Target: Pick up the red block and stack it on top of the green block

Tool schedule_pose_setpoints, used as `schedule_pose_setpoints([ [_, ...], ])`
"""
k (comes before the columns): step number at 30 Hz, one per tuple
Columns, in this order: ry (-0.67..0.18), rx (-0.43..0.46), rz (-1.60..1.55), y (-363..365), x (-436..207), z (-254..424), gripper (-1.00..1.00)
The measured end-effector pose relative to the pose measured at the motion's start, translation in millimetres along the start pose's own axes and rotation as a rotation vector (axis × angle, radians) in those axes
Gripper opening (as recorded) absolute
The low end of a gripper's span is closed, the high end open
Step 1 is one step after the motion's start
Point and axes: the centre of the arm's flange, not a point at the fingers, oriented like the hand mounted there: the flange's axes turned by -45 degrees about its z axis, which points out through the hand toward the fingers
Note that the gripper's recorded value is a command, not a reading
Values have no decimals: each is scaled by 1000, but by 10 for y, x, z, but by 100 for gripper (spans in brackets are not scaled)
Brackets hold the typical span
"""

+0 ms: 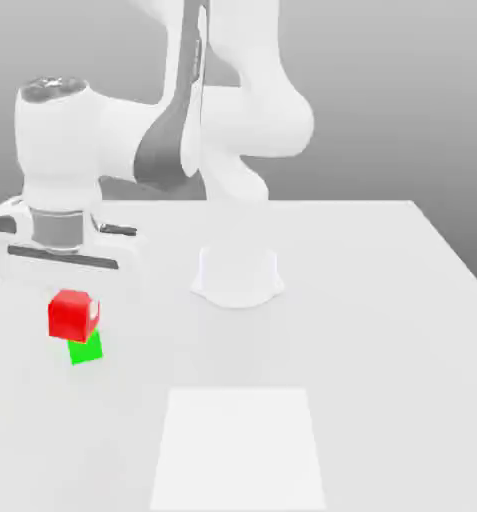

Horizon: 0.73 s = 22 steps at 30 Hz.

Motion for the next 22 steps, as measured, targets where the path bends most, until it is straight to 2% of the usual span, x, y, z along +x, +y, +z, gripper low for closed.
schedule_pose_setpoints([
  [5, -1, 57, 146, 318, -568, 136, -100],
  [12, 9, 95, 156, 308, -568, 375, -100],
  [20, 5, 75, 161, 295, -606, 753, -100],
  [21, 2, 69, 152, 269, -602, 796, 100],
  [22, 3, 69, 141, 242, -581, 795, 100],
])
